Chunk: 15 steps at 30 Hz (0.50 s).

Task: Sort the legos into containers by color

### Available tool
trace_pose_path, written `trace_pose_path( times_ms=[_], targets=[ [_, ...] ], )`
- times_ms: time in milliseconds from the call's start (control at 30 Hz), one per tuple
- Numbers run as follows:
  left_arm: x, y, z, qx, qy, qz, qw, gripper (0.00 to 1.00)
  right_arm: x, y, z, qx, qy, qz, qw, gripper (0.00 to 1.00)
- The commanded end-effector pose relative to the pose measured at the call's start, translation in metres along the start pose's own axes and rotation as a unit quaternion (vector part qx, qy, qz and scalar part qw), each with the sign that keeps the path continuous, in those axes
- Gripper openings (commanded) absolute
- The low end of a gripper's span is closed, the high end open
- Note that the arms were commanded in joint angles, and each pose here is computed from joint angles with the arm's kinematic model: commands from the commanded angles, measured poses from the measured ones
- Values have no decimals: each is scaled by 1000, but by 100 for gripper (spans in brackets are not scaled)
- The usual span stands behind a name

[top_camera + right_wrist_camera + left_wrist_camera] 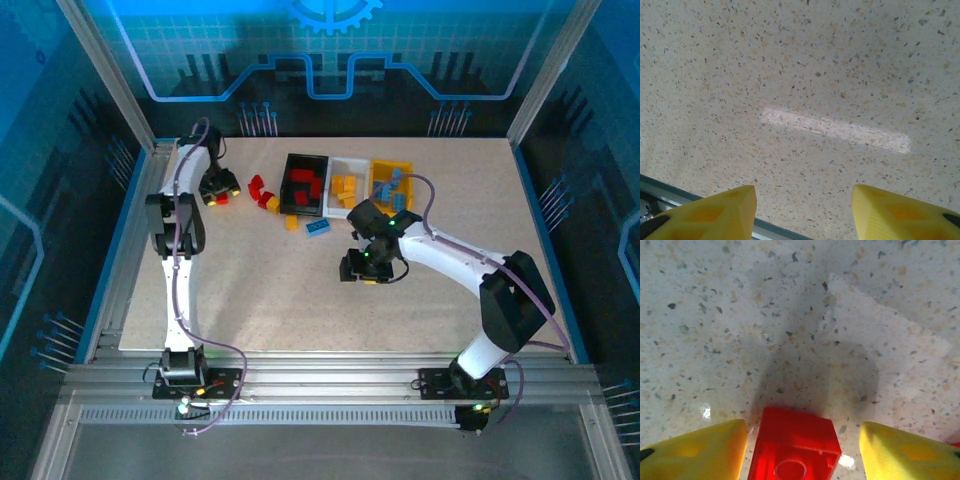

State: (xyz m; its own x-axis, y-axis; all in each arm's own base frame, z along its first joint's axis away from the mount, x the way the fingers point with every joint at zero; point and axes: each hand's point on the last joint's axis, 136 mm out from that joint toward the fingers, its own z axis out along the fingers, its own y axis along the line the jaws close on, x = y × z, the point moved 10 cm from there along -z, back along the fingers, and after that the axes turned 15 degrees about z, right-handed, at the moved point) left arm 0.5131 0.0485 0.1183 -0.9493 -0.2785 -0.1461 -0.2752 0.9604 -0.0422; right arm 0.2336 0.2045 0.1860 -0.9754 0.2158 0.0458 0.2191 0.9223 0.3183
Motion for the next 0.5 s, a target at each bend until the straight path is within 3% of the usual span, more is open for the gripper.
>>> trace_pose_path(
  times_ms=[0, 100, 467],
  targets=[
    [-5, 4, -1, 0, -10, -3, 1000, 58, 4, 5, -1, 12, 2, 3, 1000, 55],
    [-6, 4, 0, 2, -10, -5, 1000, 50, 7, 5, 0, 15, 3, 3, 1000, 54],
    [7, 3, -15, 24, -14, 0, 1000, 38, 10, 14, -2, 12, -4, -7, 1000, 54]
  ],
)
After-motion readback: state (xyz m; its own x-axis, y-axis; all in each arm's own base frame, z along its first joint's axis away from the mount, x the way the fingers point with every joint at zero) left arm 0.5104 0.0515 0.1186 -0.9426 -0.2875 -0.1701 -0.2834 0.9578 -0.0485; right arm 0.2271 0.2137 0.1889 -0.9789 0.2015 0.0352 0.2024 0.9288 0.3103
